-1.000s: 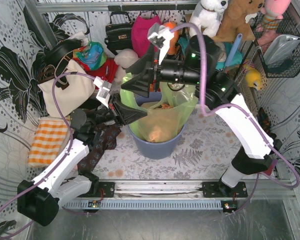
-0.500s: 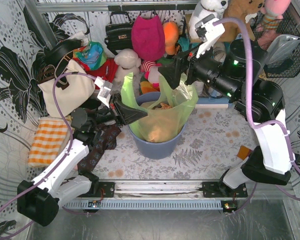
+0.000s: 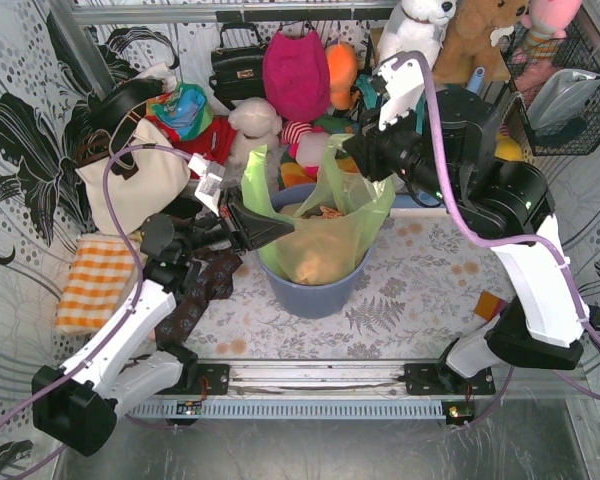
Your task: Tie the trash bag
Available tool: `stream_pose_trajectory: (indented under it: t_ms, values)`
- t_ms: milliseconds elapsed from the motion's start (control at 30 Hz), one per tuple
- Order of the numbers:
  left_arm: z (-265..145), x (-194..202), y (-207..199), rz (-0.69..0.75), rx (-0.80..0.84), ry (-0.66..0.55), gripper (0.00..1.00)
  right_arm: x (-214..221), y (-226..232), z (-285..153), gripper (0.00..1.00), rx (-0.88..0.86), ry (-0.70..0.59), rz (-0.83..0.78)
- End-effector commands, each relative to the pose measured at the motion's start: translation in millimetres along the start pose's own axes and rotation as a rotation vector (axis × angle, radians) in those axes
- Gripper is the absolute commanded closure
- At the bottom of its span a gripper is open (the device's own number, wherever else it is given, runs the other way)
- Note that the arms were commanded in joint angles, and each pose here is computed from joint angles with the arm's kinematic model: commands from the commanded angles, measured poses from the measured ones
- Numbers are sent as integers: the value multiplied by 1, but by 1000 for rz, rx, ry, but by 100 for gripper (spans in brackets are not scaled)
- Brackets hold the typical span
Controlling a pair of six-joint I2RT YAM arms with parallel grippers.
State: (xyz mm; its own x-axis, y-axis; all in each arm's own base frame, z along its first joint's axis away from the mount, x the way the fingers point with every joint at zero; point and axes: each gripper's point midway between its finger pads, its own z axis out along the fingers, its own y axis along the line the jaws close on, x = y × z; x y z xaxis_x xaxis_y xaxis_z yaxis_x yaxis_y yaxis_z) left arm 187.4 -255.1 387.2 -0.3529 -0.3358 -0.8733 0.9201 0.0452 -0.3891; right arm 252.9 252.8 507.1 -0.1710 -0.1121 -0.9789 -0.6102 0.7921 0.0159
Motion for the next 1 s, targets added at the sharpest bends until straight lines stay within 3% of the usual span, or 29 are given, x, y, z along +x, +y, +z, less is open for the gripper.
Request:
stream_pose_trajectory:
  t_ms: [0,67,200,367,633,967]
  values:
    - [2,-24,-17,100,9,-50,80,-27,-1,-19,90,-13,-115,26]
    - [1,-29,-15,112,-25,-67,67,-36,0,-23,100,-23,-154,37]
    - [-3,-45,-15,173,-103,-111,41,-47,5,-23,100,-55,-222,51]
    - [-12,-82,-38,264,-159,-206,24,-55,8,-18,100,-68,-297,70]
    - [-13,-148,-76,336,-206,-322,21,-57,7,-14,100,-57,-336,89]
    - [46,-178,-86,304,-155,-266,23,-56,4,-15,100,-37,-343,119]
